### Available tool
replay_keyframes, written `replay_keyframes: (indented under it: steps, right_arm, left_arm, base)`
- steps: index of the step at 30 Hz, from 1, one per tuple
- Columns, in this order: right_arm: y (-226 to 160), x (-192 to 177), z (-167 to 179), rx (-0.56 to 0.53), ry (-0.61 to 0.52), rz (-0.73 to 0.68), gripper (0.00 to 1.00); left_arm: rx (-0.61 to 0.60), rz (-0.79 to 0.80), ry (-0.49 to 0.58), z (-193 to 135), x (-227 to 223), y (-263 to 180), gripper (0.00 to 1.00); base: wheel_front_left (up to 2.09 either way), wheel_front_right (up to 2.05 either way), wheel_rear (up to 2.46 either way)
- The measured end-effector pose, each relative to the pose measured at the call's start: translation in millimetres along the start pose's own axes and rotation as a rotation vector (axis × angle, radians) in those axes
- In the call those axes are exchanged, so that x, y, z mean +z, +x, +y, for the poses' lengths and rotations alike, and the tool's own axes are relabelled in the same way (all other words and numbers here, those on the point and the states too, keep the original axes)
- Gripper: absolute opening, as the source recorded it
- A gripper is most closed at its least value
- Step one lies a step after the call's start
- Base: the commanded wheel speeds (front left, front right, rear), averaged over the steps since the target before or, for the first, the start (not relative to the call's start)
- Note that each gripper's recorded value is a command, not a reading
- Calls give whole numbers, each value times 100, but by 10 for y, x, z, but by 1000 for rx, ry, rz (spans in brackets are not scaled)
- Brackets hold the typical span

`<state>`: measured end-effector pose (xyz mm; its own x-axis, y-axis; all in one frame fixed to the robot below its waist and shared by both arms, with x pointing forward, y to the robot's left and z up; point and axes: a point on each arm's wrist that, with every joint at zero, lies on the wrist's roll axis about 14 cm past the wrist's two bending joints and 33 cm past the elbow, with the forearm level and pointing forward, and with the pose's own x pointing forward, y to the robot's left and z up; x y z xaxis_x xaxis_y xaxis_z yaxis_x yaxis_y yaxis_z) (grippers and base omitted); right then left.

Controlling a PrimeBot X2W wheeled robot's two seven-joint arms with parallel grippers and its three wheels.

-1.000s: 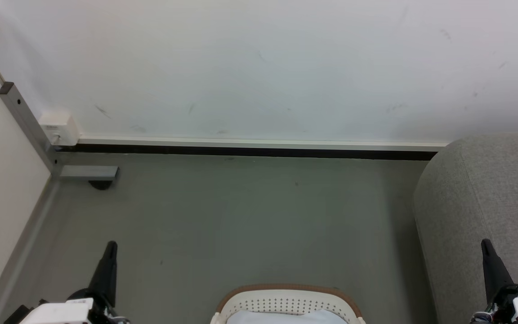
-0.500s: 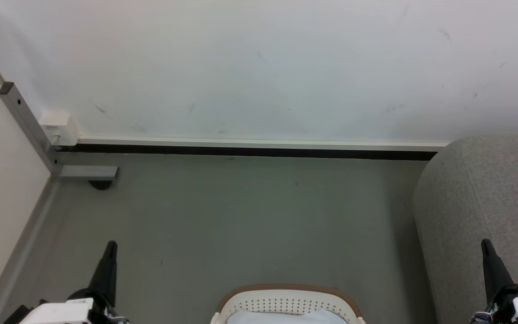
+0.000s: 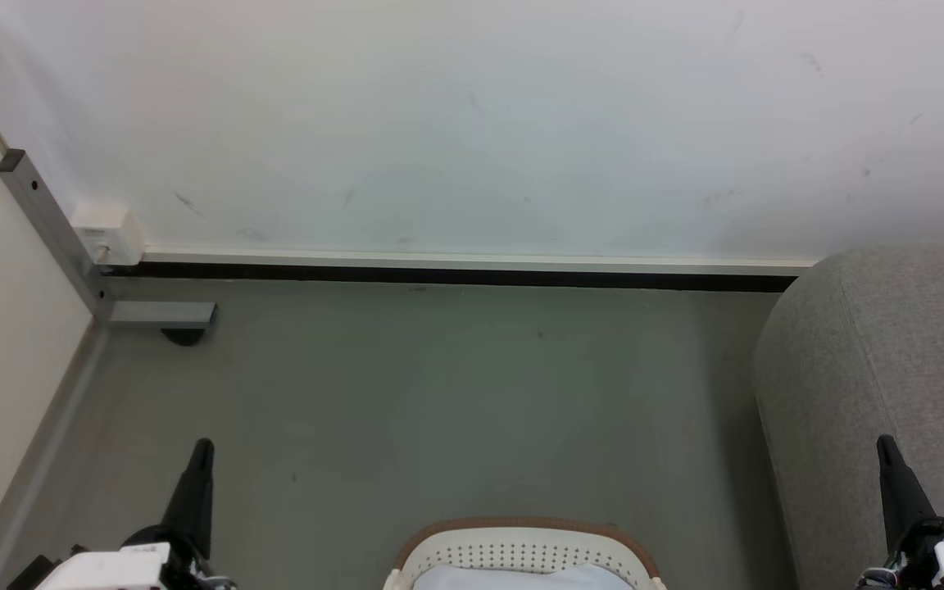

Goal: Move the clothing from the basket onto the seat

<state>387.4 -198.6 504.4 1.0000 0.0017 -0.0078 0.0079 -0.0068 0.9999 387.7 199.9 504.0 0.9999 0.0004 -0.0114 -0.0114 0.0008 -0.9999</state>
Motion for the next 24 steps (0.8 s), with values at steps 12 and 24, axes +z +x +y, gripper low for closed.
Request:
replay_keyframes:
  steps: [12,24]
  right_arm:
    - [0,0,0,0,0,0,0]
    - [0,0,0,0,0,0,0]
  left_arm:
    - [0,0,0,-1,1,0,0]
    - [0,0,0,-1,0,0,0]
  base:
    - [0,0,0]
    - [0,0,0]
